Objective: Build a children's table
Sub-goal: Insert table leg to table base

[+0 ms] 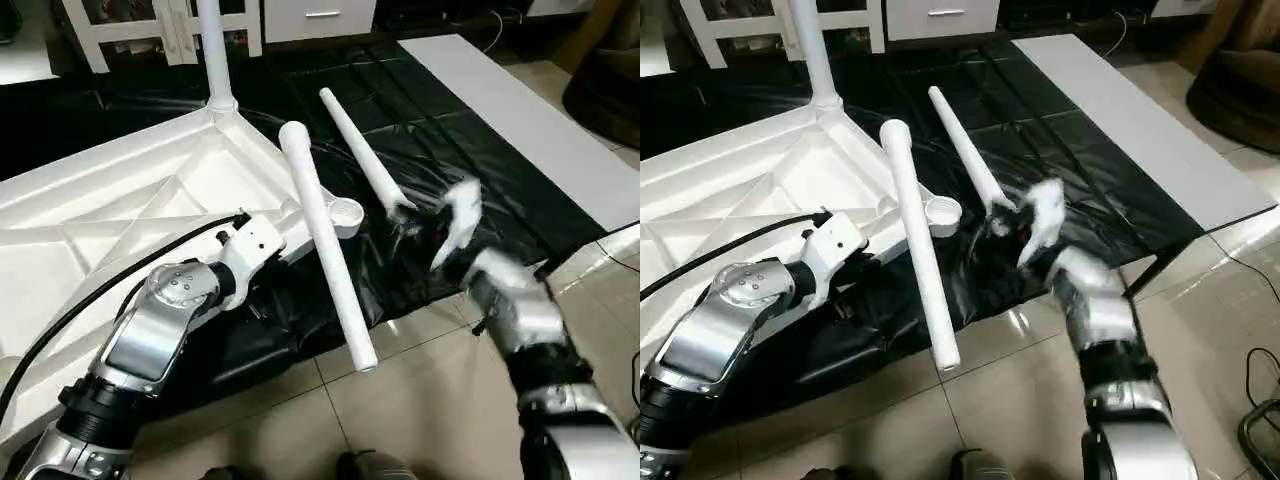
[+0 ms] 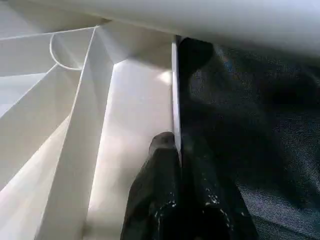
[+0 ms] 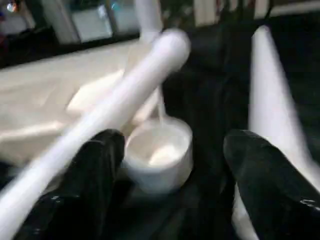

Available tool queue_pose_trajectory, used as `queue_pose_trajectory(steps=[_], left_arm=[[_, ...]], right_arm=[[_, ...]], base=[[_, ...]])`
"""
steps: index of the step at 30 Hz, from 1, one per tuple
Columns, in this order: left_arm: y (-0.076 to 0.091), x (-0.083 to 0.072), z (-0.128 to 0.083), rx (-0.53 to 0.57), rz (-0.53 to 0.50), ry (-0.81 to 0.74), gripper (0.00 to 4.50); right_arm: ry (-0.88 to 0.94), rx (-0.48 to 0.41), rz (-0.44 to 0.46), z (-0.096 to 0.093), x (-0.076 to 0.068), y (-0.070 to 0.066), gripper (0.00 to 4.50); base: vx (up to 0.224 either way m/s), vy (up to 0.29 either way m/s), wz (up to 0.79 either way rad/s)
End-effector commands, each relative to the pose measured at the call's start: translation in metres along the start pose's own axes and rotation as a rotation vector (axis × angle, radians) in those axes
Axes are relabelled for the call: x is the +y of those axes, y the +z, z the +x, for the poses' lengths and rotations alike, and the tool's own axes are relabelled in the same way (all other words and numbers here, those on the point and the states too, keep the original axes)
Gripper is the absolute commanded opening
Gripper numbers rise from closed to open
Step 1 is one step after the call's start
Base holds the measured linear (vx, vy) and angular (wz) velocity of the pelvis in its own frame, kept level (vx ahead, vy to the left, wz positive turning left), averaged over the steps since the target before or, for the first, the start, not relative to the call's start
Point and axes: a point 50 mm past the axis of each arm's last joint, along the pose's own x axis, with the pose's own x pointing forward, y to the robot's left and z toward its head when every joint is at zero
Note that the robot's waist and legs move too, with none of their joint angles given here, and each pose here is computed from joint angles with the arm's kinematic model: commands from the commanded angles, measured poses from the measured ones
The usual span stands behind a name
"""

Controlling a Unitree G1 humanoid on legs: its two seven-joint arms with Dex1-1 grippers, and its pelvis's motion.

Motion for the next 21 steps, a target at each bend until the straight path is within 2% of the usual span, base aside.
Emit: queue_pose_trajectory(steps=[1, 7, 9, 10, 11, 12, 13, 14, 16, 18, 19, 21], left_arm=[[-0.022, -0.005, 0.002, 0.076, -0.042, -0.024, 0.00], [-0.021, -0.003, 0.001, 0.068, -0.039, -0.036, 0.00], [-0.020, -0.001, 0.000, 0.062, -0.072, -0.074, 0.45], [-0.020, -0.001, 0.000, 0.062, -0.072, -0.074, 0.45], [-0.019, 0.001, 0.000, 0.060, -0.080, -0.081, 0.56], [-0.019, 0.001, 0.000, 0.060, -0.080, -0.081, 0.60], [-0.019, 0.003, -0.001, 0.060, -0.081, -0.083, 0.66], [-0.018, 0.007, -0.001, 0.065, -0.072, -0.079, 0.71], [-0.018, 0.007, -0.001, 0.065, -0.072, -0.079, 0.91], [-0.014, 0.016, -0.002, 0.058, -0.073, -0.049, 1.04], [-0.013, 0.017, -0.002, 0.055, -0.071, -0.042, 1.25], [-0.012, 0.018, -0.003, 0.053, -0.074, -0.042, 1.36]], right_arm=[[0.008, -0.026, -0.005, 0.005, 0.001, 0.019, 3.90], [0.057, 0.066, -0.012, 0.027, 0.013, 0.039, 4.44], [0.061, 0.104, -0.001, 0.041, 0.018, 0.051, 4.49], [0.061, 0.104, -0.001, 0.041, 0.018, 0.051, 4.50], [0.037, 0.169, 0.000, 0.045, 0.017, 0.049, 4.50], [0.037, 0.169, 0.000, 0.045, 0.017, 0.049, 4.50], [0.024, 0.198, 0.006, 0.046, 0.016, 0.047, 4.50], [-0.047, 0.282, 0.034, 0.047, 0.012, 0.038, 4.50], [-0.047, 0.282, 0.034, 0.047, 0.012, 0.038, 4.50], [-0.170, 0.493, 0.064, 0.038, 0.005, 0.010, 4.50], [-0.190, 0.535, 0.077, 0.036, 0.003, 0.004, 4.50], [-0.228, 0.590, 0.089, 0.032, 0.001, -0.003, 4.50]], base=[[0.000, 0.000, 0.00], [0.000, 0.000, 0.00], [0.000, 0.000, 0.00], [0.000, 0.000, 0.00], [0.000, 0.000, 0.00], [0.000, 0.000, 0.00], [0.000, 0.000, 0.00], [0.000, 0.000, 0.00], [0.000, 0.000, 0.00], [0.000, 0.000, 0.00], [0.000, 0.000, 0.00], [0.000, 0.000, 0.00]])
